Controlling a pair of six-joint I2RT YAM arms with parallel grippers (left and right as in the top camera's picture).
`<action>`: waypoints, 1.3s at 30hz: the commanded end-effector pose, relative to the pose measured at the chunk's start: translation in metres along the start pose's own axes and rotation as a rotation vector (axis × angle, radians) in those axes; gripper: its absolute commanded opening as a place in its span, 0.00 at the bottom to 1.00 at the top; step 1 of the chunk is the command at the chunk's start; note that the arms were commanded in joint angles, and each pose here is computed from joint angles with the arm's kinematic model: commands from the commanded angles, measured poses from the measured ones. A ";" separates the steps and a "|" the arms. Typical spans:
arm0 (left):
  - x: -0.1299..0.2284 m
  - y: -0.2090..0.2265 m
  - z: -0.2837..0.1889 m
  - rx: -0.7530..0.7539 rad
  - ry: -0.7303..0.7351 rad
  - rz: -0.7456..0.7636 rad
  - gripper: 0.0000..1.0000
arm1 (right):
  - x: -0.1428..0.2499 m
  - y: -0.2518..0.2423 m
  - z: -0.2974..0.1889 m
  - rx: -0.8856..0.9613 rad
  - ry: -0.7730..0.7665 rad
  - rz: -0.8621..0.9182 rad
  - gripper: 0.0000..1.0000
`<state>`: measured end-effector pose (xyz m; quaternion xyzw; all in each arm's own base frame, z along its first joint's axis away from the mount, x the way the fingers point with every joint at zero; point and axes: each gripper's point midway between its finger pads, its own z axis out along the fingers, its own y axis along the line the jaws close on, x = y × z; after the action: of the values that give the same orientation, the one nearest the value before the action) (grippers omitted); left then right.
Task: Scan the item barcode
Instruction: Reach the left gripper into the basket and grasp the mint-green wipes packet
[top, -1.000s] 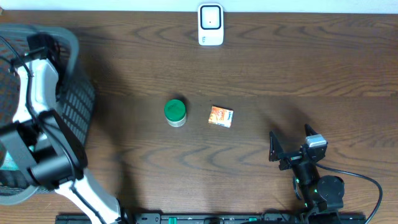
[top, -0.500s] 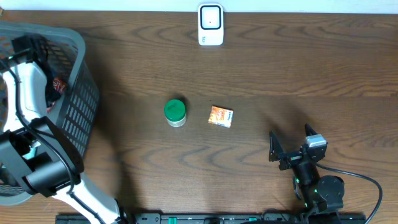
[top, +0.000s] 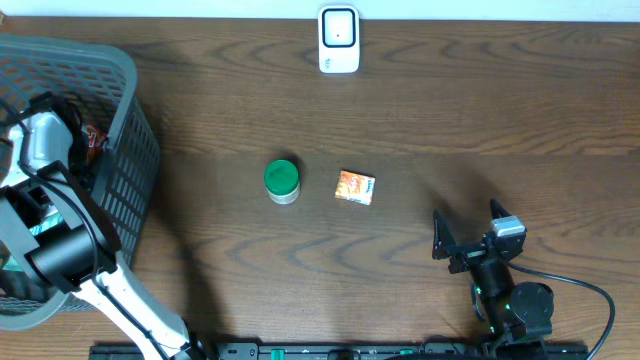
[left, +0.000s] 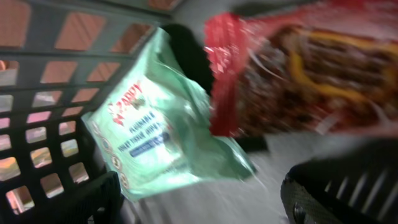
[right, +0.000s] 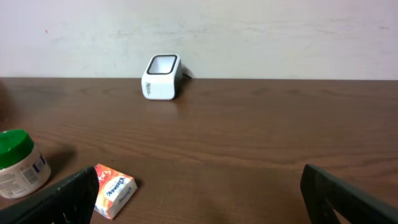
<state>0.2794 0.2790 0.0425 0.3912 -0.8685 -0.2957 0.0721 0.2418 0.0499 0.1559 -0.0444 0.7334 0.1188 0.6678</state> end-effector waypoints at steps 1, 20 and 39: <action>0.026 -0.010 0.049 0.002 0.157 -0.008 0.85 | 0.000 0.001 0.000 -0.003 0.000 0.011 0.99; 0.064 0.041 0.088 -0.040 0.347 -0.165 0.07 | 0.000 0.001 0.000 -0.003 0.000 0.012 0.99; -0.041 0.096 -0.160 0.420 -0.231 -0.421 0.07 | 0.000 0.001 0.000 -0.003 0.000 0.012 0.99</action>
<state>0.2973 0.2980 0.1818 0.5292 -0.8224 -0.1868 -0.0932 0.2418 0.0499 0.1559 -0.0444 0.7334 0.1188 0.6678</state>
